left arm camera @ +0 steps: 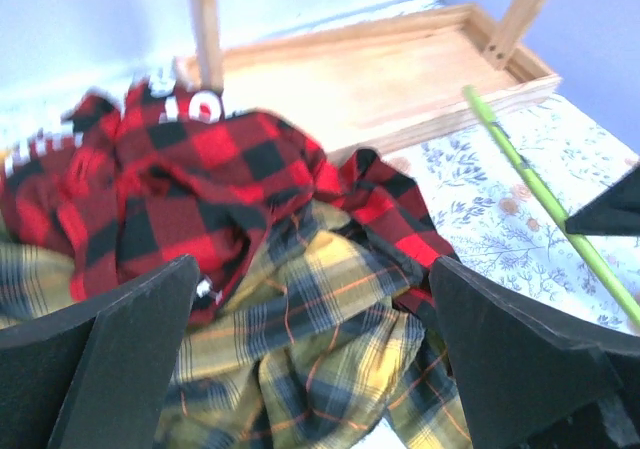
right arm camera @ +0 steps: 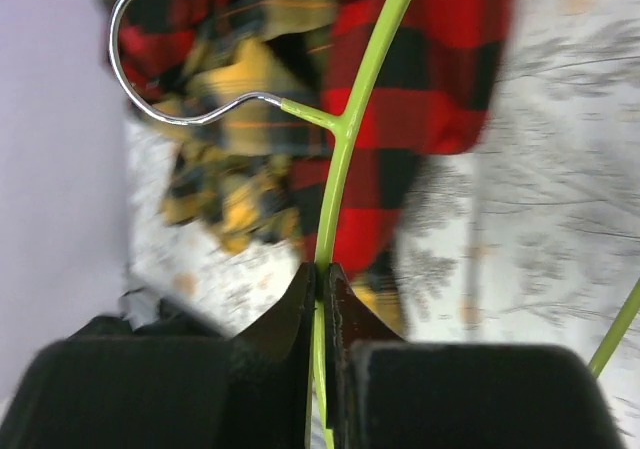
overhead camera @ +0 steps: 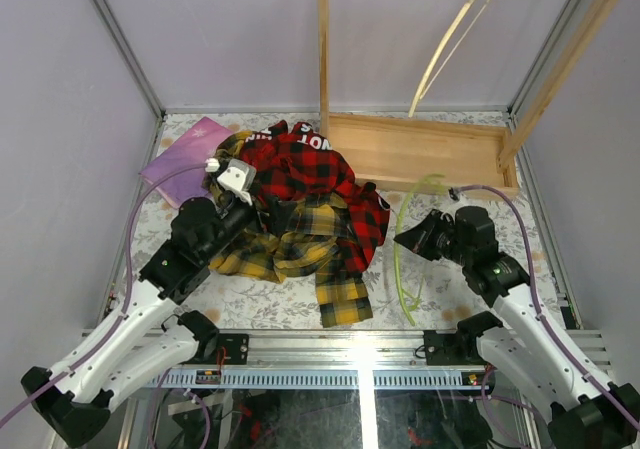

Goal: Place the shirt on the hanger
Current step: Adjust the hanger.

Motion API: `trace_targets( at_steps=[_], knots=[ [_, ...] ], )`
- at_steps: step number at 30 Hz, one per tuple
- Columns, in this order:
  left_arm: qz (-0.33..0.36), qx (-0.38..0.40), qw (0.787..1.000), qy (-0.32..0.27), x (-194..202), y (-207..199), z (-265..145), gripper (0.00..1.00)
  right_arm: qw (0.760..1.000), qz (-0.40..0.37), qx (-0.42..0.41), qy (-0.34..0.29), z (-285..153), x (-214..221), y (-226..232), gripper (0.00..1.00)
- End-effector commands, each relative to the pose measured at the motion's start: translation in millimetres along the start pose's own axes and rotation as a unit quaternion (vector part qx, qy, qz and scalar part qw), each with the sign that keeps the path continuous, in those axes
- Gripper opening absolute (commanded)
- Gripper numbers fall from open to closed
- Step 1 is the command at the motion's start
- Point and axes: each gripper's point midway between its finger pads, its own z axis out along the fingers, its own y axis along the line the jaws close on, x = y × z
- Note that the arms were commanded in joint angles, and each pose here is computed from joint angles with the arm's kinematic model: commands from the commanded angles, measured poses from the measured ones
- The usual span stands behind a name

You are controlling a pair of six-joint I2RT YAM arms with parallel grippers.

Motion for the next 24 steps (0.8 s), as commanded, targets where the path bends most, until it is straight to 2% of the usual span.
trace_targets(
  at_steps=[1, 4, 10, 16, 19, 24],
  knots=[
    [0.182, 0.132, 0.968, -0.111, -48, -41, -7, 1.00, 0.972, -0.010, -0.231, 0.041, -38, -14, 112, 0.00],
    [0.257, 0.193, 0.937, -0.137, -50, -60, -12, 0.98, 0.948, -0.010, -0.312, 0.067, -59, -18, 150, 0.00],
    [0.330, 0.254, 0.891, -0.180, -61, -90, -1, 0.95, 0.902, -0.019, -0.416, 0.109, -93, -23, 200, 0.00],
    [0.407, 0.222, 0.853, -0.241, -87, -105, 22, 0.94, 0.869, -0.002, -0.475, 0.139, -115, -23, 230, 0.00],
    [0.447, 0.220, 0.827, -0.260, -94, -115, 29, 0.92, 0.855, 0.012, -0.497, 0.149, -124, -22, 241, 0.00],
    [0.462, 0.208, 0.812, -0.289, -109, -126, 36, 0.87, 0.847, 0.031, -0.505, 0.165, -126, -18, 250, 0.00]
  ],
)
